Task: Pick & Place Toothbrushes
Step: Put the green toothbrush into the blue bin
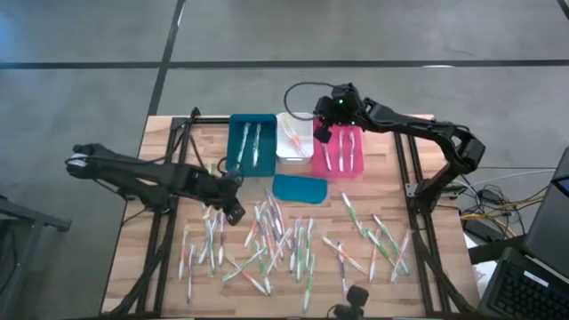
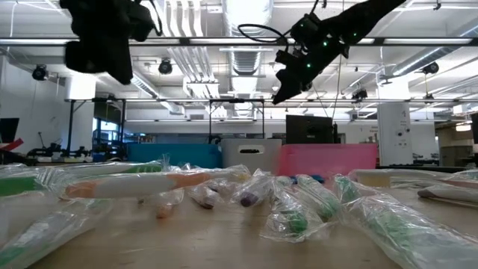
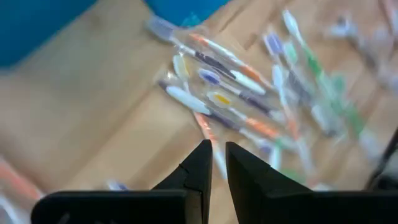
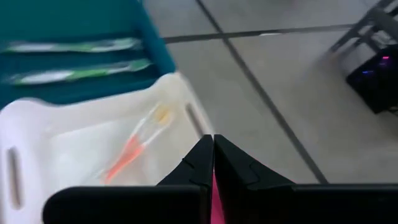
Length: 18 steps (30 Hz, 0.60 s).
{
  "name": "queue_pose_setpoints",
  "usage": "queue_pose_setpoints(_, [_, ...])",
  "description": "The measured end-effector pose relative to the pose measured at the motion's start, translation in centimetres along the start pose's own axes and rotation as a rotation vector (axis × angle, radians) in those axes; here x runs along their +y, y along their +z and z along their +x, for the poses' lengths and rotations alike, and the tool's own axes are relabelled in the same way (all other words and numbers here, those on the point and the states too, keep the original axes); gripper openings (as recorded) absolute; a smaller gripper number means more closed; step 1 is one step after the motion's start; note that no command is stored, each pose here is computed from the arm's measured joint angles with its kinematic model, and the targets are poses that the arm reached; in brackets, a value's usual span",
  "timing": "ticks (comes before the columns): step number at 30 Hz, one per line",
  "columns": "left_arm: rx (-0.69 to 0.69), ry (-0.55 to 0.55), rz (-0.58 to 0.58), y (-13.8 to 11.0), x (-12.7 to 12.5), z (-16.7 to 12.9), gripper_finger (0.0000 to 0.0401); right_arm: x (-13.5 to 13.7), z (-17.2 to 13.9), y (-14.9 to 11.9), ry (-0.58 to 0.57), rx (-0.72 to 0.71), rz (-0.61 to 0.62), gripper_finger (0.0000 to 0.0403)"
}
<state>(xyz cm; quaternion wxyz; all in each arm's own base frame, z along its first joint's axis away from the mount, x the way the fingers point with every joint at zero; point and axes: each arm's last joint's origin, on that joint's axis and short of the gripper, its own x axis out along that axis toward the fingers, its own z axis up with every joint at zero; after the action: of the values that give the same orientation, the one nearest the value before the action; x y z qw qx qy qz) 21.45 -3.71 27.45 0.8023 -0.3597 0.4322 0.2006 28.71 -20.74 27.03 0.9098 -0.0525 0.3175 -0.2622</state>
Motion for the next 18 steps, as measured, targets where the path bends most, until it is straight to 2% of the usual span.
queue_pose_setpoints(3, [0.014, 0.032, -0.214, -0.2, -0.6, -0.6, 0.0046, -1.4, -0.3, 0.6, -0.033, -0.021, 0.026, 0.0008])
queue_pose_setpoints(5, [0.031, 0.064, -0.305, -0.6, -0.8, -0.4, 0.0038, -2.2, -0.5, 1.0, -0.051, -0.036, 0.067, 0.0008])
queue_pose_setpoints(11, [0.127, 0.123, -0.490, -2.7, -2.1, 1.1, 0.0006, -3.9, -0.7, 0.4, -0.090, -0.009, 0.094, 0.0008])
queue_pose_setpoints(18, [0.242, 0.164, -0.635, -5.7, -4.2, 2.0, 0.0007, -5.9, -0.9, 0.0, -0.141, -0.022, 0.146, 0.0008])
